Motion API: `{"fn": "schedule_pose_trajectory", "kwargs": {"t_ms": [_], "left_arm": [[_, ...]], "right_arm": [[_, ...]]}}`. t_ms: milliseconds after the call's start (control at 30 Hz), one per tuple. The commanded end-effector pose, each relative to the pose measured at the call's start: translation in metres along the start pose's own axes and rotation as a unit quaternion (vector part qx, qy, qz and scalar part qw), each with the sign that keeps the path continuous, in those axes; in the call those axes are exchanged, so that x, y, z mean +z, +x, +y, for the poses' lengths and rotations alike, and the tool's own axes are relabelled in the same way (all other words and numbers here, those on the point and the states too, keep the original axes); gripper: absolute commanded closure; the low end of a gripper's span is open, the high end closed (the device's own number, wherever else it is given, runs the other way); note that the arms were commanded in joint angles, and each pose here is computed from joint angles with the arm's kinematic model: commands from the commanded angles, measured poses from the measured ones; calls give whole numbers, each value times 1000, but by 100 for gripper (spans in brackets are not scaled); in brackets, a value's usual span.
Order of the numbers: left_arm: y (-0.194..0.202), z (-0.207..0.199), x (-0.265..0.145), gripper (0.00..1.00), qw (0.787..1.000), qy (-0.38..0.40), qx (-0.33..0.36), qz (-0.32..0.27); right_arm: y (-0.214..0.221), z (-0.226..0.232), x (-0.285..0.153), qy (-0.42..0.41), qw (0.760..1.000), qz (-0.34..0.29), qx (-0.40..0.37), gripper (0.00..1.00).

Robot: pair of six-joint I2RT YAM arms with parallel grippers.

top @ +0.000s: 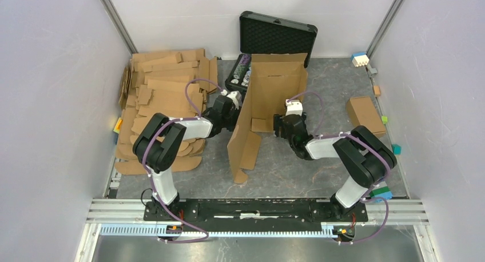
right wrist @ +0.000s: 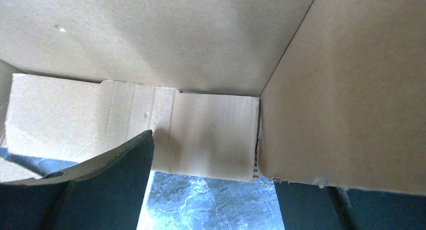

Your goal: Fold the paper box

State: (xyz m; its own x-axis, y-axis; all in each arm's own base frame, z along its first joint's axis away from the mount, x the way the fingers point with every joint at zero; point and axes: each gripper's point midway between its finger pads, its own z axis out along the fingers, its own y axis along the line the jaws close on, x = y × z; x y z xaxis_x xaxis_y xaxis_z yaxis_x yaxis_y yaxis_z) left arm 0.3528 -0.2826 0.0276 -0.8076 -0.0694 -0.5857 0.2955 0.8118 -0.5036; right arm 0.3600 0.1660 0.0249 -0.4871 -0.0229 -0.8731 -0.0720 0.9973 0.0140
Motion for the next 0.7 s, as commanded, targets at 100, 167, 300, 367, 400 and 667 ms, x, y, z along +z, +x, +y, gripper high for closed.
{"fn": "schedule_pose_trajectory", "kwargs": {"t_ms": [100,167,300,367,400,667], "left_arm": [[-31,-16,-12,76,999,11,33,-40],[-32,-16,-12,76,999,12,34,-41],[-31,-15,-12,76,998,10,36,-40],[-31,-15,-12,75,998,8,37,-41],[-31,-15,-12,75,998,8,37,-41],[-31,-16,-11,75,998,13,39,-41]], "right_arm": [[-26,5,-14,-38,996,-45,62,2],[-28,3,-14,-39,996,-46,69,2],[-32,-3,-17,-31,995,-49,81,2],[-34,-7,-20,-26,994,-53,89,2],[-34,-10,-21,-22,994,-54,90,2],[-27,-14,-27,-30,995,-46,83,2]]}}
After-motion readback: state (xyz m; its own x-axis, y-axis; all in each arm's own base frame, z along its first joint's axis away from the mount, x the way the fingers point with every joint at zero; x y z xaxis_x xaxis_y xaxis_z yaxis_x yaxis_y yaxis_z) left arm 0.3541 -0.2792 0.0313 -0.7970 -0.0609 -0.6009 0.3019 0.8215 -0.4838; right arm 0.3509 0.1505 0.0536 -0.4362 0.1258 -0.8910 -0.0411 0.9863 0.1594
